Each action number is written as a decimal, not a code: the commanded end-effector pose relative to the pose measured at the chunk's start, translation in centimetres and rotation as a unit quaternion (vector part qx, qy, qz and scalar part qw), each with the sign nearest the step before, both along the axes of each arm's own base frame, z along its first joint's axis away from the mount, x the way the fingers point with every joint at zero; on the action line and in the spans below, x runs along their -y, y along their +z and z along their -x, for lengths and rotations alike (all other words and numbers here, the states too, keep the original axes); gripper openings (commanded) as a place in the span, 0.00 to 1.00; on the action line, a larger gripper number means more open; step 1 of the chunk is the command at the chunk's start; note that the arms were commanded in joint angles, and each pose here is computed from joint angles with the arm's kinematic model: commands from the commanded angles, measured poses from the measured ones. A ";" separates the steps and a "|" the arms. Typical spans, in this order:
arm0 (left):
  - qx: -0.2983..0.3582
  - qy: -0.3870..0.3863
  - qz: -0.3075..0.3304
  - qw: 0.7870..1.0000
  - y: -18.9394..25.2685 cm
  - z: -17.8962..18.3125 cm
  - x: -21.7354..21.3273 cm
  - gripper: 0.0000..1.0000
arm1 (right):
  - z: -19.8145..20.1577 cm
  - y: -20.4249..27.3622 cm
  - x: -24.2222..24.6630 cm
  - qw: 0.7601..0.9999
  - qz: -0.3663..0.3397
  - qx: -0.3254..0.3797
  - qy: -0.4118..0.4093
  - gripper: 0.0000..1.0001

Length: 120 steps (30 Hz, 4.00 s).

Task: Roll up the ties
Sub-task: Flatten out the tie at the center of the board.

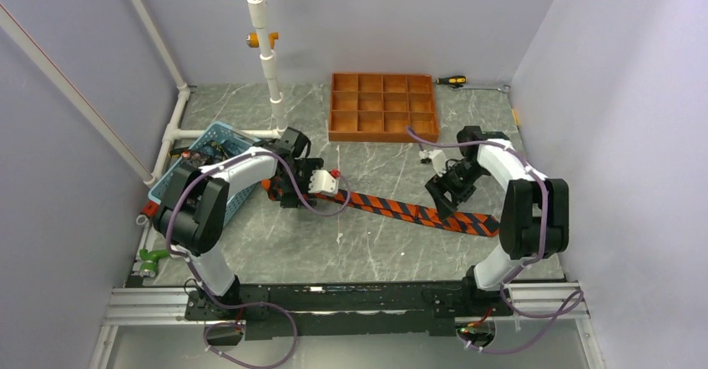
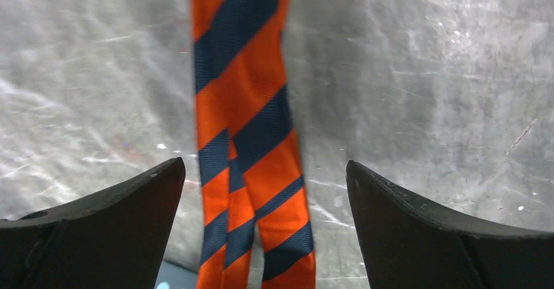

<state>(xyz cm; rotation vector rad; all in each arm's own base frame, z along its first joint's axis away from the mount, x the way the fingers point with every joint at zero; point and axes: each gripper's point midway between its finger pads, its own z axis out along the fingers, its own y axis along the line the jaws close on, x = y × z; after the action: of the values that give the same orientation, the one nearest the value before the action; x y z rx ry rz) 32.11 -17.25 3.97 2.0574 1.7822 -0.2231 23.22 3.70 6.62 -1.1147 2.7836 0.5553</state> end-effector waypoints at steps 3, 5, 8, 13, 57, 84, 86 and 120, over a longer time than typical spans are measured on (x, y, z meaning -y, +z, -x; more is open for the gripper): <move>0.058 -0.053 -0.001 0.997 -0.1 -1.4 0.3 0.99 | -1.4 -3.8 0.8 0.998 0.059 0.018 0.006 0.75; 0.056 -0.061 0.010 0.997 0.0 -1.6 0.9 0.99 | -0.6 -5.1 2.0 0.996 0.087 0.008 0.022 0.70; 0.052 -0.075 0.019 0.996 -0.1 -1.7 1.6 0.99 | 0.8 -6.5 3.5 0.992 0.114 -0.002 0.049 0.60; 0.015 -0.101 0.005 0.995 -1.7 -0.5 2.2 0.99 | 2.1 -7.3 6.5 0.989 0.133 -0.010 0.059 0.44; 0.004 -0.055 -0.023 0.998 0.2 -8.5 1.1 0.04 | 3.4 -5.6 13.8 0.988 0.116 -0.047 0.089 0.32; -0.036 -0.174 -0.036 0.983 -2.8 -5.5 6.0 0.90 | 2.3 -5.2 14.8 0.986 0.138 -0.041 0.084 0.32; -0.062 -0.174 -0.053 0.981 -3.2 -4.6 5.2 0.78 | 1.9 -5.3 15.3 0.984 0.151 -0.032 0.088 0.31; -0.200 -0.082 -0.038 0.976 -3.1 4.8 4.2 0.27 | -6.0 0.1 17.6 0.996 0.074 0.055 -0.010 0.59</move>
<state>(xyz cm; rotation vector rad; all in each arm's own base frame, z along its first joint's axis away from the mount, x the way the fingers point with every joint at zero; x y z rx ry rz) 29.67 -22.31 2.00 2.2963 1.7951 -0.5699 31.86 -16.53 5.64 -1.2047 2.7699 0.0913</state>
